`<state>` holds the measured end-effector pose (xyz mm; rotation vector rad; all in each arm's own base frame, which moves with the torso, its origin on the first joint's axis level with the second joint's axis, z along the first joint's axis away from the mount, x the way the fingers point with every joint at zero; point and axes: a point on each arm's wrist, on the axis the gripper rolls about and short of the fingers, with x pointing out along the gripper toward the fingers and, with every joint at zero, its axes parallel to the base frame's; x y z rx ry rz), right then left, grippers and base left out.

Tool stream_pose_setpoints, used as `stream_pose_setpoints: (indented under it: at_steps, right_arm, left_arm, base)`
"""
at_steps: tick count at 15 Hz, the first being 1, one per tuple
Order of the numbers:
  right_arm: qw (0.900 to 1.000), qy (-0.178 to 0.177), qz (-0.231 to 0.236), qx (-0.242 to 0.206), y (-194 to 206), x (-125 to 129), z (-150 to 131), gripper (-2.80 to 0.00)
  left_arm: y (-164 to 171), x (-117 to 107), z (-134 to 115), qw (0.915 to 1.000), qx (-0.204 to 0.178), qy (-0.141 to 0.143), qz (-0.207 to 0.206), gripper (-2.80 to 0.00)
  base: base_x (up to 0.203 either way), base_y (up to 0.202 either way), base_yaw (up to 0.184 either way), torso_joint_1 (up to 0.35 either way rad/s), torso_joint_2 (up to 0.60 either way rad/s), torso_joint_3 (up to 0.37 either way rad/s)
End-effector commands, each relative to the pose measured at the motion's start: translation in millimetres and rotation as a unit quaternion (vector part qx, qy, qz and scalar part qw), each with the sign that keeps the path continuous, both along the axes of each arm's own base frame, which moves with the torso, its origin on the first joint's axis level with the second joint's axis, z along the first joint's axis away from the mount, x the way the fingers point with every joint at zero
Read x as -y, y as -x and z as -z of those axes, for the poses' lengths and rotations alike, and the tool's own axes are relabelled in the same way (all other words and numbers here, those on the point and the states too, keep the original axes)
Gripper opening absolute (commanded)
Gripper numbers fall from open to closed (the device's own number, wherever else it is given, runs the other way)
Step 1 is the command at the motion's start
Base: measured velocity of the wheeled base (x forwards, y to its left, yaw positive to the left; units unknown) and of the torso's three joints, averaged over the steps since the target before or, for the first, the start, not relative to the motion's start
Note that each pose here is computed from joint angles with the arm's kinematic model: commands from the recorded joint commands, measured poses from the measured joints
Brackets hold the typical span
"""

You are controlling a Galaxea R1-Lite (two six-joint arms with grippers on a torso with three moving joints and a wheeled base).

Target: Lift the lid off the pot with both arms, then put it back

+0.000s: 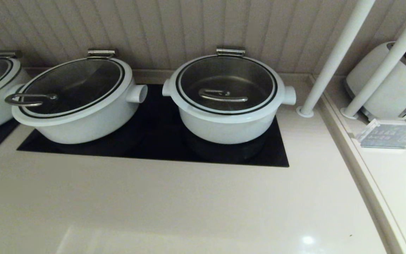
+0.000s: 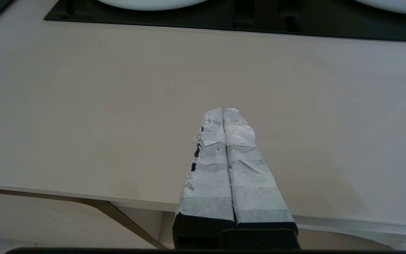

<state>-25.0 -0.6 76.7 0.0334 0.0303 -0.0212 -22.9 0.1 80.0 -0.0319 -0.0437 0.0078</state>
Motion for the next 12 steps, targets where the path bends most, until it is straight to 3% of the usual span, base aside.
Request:
stream_pose_setpoints:
  at_steps: [1, 12]
  right_arm:
    - [1.000, 0.001, 0.000, -0.002, -0.1, 0.0, 0.1, -2.80]
    - [1.000, -0.014, 0.008, 0.000, -0.1, 0.3, -0.2, -2.80]
  left_arm:
    - [0.0, 0.0, 0.0, 1.0000, 0.000, 0.000, 0.000, -2.80]
    - [0.0, 0.0, 0.0, 1.0000, 0.000, 0.000, 0.000, -2.80]
  base:
    - [0.000, 0.000, 0.000, 0.000, 0.00, 0.000]
    - [0.000, 0.000, 0.000, 0.000, 0.00, 0.000]
